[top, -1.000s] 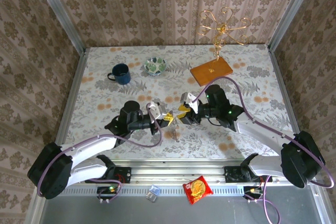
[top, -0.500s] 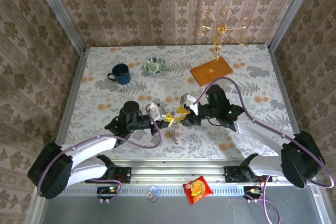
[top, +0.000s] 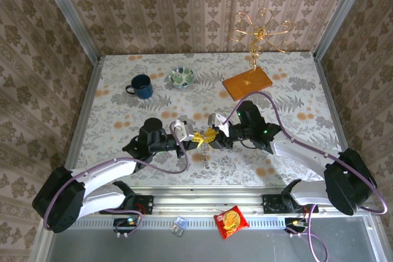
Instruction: Put the keys on the keyring
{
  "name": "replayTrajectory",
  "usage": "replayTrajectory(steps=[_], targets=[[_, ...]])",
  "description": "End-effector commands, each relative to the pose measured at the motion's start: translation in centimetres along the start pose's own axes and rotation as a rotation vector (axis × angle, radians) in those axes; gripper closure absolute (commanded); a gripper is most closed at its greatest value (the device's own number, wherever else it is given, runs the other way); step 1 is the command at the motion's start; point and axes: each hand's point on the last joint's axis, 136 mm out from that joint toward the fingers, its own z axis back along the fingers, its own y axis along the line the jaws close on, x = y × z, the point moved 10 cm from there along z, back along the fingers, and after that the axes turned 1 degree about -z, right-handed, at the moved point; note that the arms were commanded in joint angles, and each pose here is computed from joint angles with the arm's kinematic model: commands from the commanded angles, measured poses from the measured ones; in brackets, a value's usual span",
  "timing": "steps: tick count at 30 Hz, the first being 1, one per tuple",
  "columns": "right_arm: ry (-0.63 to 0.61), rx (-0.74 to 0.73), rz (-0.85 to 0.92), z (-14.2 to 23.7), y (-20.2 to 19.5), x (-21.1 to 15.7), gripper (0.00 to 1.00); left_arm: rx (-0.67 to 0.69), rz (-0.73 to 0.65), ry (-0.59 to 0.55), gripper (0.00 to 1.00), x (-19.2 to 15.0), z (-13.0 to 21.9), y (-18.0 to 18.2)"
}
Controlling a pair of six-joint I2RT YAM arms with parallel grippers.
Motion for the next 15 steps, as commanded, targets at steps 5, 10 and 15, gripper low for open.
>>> replayTrajectory(steps=[5, 10, 15], targets=[[-0.036, 0.031, 0.025, -0.14, 0.31, 0.46, 0.97, -0.016, -0.039, -0.049, 1.00, 0.57, 0.26, -0.07], [-0.001, 0.030, 0.038, 0.21, 0.43, 0.75, 1.00, 0.028, -0.048, 0.004, 0.83, 0.12, 0.43, 0.11], [0.064, 0.031, 0.049, 0.46, 0.34, 1.12, 1.00, 0.023, -0.071, 0.046, 0.68, 0.12, 0.57, 0.07]])
